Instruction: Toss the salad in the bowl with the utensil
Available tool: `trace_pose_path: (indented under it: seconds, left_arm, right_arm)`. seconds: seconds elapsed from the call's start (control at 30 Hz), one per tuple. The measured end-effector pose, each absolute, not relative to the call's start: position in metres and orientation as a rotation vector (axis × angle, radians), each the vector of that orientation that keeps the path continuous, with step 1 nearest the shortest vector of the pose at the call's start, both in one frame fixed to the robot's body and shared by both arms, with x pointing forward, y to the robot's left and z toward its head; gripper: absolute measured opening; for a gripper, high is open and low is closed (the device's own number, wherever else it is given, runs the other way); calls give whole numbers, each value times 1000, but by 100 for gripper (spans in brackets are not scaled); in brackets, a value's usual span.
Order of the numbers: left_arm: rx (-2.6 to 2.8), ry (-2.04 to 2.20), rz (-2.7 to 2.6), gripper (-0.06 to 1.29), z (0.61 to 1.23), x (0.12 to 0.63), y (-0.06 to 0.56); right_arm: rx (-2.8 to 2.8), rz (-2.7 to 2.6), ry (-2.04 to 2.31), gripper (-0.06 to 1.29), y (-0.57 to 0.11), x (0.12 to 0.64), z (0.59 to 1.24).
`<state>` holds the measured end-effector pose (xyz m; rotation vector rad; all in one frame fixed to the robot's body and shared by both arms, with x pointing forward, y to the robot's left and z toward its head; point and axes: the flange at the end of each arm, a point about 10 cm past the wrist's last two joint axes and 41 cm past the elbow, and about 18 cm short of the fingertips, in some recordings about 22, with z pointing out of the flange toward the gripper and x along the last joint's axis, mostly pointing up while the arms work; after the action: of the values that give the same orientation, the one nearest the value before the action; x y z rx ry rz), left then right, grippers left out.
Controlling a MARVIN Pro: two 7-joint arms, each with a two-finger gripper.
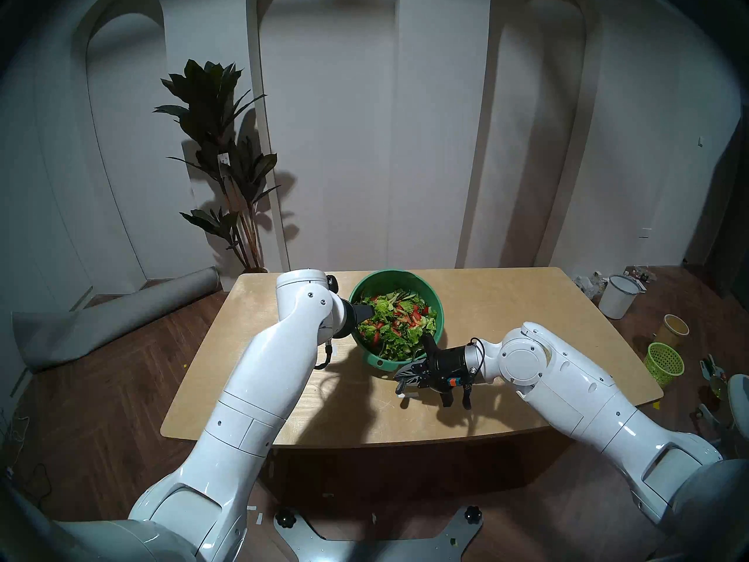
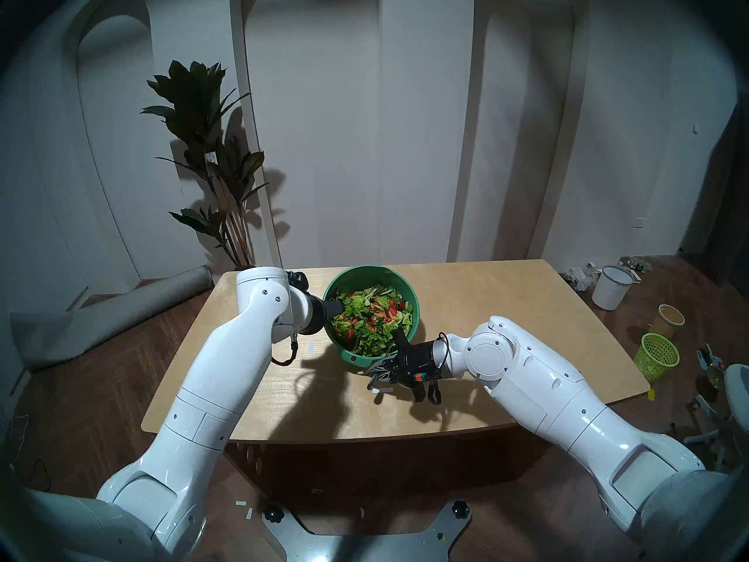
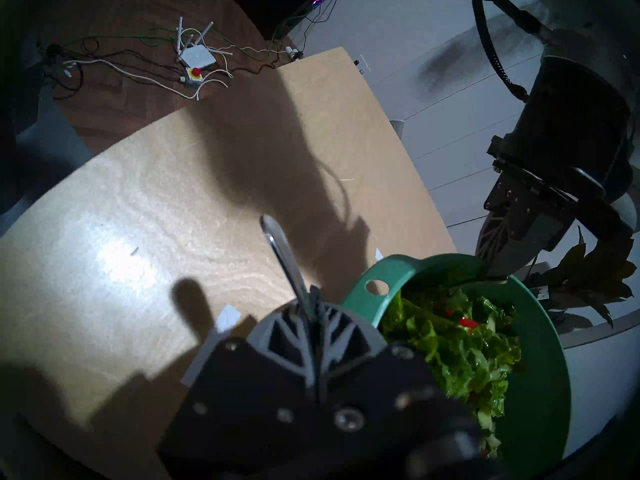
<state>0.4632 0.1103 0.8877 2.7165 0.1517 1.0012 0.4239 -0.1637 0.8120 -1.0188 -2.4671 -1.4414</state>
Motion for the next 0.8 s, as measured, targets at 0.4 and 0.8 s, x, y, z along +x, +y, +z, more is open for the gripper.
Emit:
trace_pose_path:
  seconds: [0.4,0.8]
  left_arm:
    - [2733,149,970,-3,878,461,111]
    - [2733,154,966,-3,877,461,112]
  right_arm:
    - [-1074,-1619,-2338,-3,-153,436,868]
    - [-1291,-1736,-2151,-3,-165,452,901]
